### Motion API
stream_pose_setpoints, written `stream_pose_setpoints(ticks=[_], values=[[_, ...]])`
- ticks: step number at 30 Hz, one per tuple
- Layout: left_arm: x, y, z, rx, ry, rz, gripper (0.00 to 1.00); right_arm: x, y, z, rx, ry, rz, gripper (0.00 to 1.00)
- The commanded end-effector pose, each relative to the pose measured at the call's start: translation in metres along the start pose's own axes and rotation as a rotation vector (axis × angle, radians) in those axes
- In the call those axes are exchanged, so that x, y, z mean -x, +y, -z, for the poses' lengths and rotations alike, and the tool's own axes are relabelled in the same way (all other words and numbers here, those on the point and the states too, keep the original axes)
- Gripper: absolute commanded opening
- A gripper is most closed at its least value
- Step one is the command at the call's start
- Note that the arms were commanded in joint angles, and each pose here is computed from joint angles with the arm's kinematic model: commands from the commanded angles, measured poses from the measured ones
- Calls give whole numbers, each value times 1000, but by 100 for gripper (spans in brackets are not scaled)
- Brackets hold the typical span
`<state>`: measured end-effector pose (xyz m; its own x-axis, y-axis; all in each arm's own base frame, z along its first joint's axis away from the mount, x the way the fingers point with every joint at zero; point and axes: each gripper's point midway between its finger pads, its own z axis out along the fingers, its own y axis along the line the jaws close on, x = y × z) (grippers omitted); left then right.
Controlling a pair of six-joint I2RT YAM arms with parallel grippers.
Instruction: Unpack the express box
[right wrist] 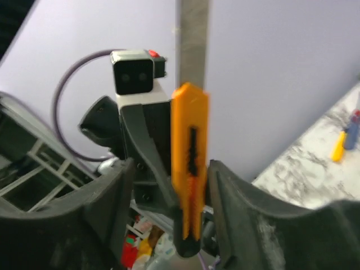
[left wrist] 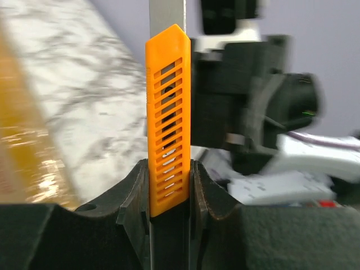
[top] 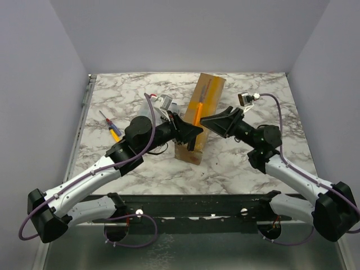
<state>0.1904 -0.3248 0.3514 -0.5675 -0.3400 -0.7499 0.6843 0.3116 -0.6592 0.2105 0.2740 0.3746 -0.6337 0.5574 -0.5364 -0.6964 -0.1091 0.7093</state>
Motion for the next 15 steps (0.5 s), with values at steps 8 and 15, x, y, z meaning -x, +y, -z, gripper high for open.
stream_pose_setpoints(ticks=[8,15], values=[[-7,85,31,548,5,-202,0,-17,-99,-7,-598,132,27,71],[-11,85,30,545,28,-229,0,-28,-119,-22,-656,186,7,63]])
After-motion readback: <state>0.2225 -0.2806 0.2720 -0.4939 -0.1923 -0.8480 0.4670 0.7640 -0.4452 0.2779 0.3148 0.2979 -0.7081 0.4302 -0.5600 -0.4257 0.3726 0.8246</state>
